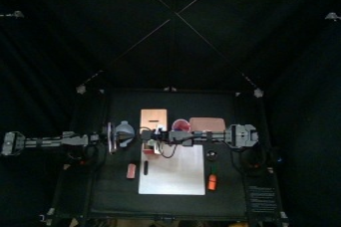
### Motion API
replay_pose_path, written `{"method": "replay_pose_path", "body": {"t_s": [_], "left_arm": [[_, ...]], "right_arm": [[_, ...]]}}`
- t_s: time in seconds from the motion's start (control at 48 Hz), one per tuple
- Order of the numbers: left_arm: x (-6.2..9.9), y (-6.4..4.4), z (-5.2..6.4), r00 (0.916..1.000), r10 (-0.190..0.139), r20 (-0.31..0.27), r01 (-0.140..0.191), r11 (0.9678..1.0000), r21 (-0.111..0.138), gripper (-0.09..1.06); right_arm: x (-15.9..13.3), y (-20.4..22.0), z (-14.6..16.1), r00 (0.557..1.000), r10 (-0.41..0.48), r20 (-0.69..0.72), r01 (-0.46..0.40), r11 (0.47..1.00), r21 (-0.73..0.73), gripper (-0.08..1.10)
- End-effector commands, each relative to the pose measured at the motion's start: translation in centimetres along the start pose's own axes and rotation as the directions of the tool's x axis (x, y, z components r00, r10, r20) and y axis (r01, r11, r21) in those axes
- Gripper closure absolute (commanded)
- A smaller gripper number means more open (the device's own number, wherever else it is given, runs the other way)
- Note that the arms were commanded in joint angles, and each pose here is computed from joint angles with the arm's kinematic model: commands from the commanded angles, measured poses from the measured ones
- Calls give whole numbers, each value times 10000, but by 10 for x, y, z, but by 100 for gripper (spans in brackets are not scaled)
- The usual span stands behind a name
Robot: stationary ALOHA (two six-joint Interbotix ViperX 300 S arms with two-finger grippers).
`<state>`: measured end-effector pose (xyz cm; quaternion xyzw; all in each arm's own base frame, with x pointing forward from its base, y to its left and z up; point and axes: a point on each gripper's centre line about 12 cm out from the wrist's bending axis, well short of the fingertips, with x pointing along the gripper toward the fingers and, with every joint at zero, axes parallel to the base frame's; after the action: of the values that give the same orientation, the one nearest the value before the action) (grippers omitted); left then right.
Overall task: Place sushi on board then cut the sushi with the knife then place the pieces on the plate
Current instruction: Place the sushi on the board
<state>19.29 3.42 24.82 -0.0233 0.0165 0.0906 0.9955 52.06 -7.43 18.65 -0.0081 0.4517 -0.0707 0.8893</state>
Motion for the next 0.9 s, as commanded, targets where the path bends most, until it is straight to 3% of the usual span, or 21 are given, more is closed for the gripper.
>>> {"method": "replay_pose_path", "body": {"t_s": [0.021,0.375,0.688,0.896], "left_arm": [[2,0,6,9998,31,201,-30,10000,-33,92],[2,0,6,9998,31,201,-31,10000,13,92],[1,3,2,9998,158,99,-158,9999,10,92],[1,4,1,9997,220,86,-220,9998,8,92]], "right_arm": [[-13,-2,12,9993,-41,381,39,10000,39,8],[-13,1,11,9995,-3,325,4,10000,-12,9],[-12,3,11,9995,26,313,-24,10000,-49,39],[-21,4,18,9983,25,576,-19,9999,-102,41]]}}
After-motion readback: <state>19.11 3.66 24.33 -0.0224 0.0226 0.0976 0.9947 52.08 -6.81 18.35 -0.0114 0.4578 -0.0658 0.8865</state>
